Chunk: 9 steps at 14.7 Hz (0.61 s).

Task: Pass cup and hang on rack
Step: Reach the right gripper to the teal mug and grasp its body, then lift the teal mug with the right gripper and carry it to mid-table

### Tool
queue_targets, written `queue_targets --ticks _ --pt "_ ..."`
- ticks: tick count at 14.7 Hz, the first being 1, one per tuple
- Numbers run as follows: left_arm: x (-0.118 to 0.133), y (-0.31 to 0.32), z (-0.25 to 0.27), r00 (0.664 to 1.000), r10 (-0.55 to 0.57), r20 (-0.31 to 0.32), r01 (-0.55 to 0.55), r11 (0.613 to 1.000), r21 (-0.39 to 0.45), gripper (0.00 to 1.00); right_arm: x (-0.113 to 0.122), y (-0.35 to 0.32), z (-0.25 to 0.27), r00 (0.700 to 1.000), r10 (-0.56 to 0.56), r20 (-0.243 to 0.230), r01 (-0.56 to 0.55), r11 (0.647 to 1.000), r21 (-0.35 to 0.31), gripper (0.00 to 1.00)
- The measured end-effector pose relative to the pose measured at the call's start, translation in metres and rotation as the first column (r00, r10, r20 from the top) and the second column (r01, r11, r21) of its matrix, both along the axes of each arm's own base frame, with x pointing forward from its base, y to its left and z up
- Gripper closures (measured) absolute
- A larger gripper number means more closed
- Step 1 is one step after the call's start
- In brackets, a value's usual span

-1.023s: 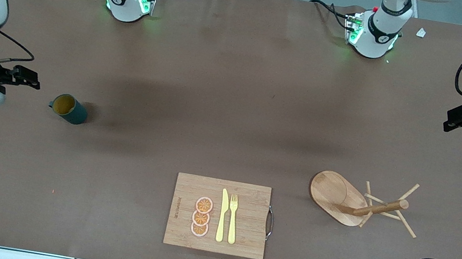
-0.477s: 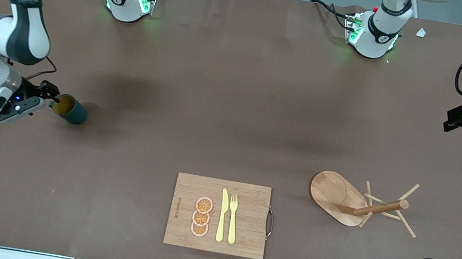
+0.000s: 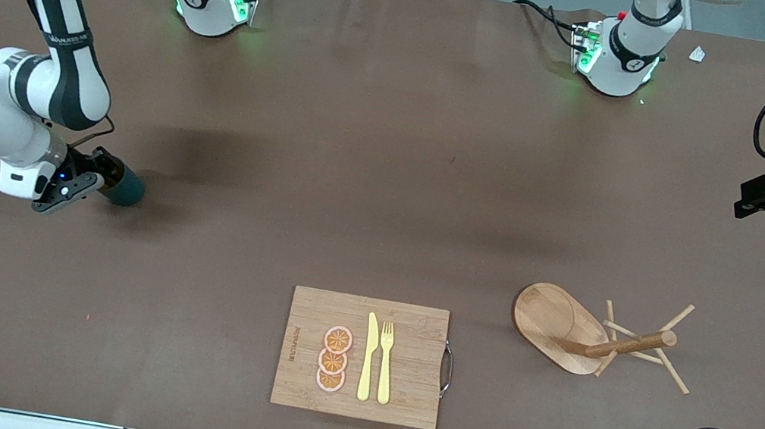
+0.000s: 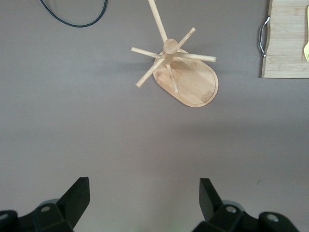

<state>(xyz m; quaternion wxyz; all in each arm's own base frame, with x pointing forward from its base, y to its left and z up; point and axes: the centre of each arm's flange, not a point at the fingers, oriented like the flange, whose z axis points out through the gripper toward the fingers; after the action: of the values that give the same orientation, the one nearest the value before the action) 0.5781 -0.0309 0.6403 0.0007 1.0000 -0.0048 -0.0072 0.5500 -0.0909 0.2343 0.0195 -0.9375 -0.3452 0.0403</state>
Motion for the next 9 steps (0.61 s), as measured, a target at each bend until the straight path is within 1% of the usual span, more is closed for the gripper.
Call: queue_targets --ticks 4,5,6,7,9 --pt "0.000 0.000 0.000 1.000 0.000 0.000 0.000 1.000 0.000 0.00 -0.002 0.001 -0.007 1.000 0.008 -0.014 -0.008 1.000 0.003 0.80" --pt "0.000 0.000 0.000 1.000 0.000 0.000 0.000 1.000 0.000 0.00 -0.002 0.001 -0.007 1.000 0.008 -0.018 -0.008 1.000 0.004 0.88" --pt "0.000 0.000 0.000 1.000 0.000 0.000 0.000 1.000 0.000 0.00 -0.002 0.002 -0.005 0.999 0.004 -0.033 -0.003 1.000 0.008 0.96" --pt "0.000 0.000 0.000 1.000 -0.001 0.000 0.001 1.000 0.000 0.00 0.001 0.005 -0.001 0.998 -0.013 -0.059 0.014 1.000 0.013 0.96" --pt "0.000 0.000 0.000 1.000 -0.001 0.000 0.001 1.000 0.000 0.00 0.013 0.020 0.027 0.988 -0.090 -0.127 0.092 0.996 0.007 0.96"
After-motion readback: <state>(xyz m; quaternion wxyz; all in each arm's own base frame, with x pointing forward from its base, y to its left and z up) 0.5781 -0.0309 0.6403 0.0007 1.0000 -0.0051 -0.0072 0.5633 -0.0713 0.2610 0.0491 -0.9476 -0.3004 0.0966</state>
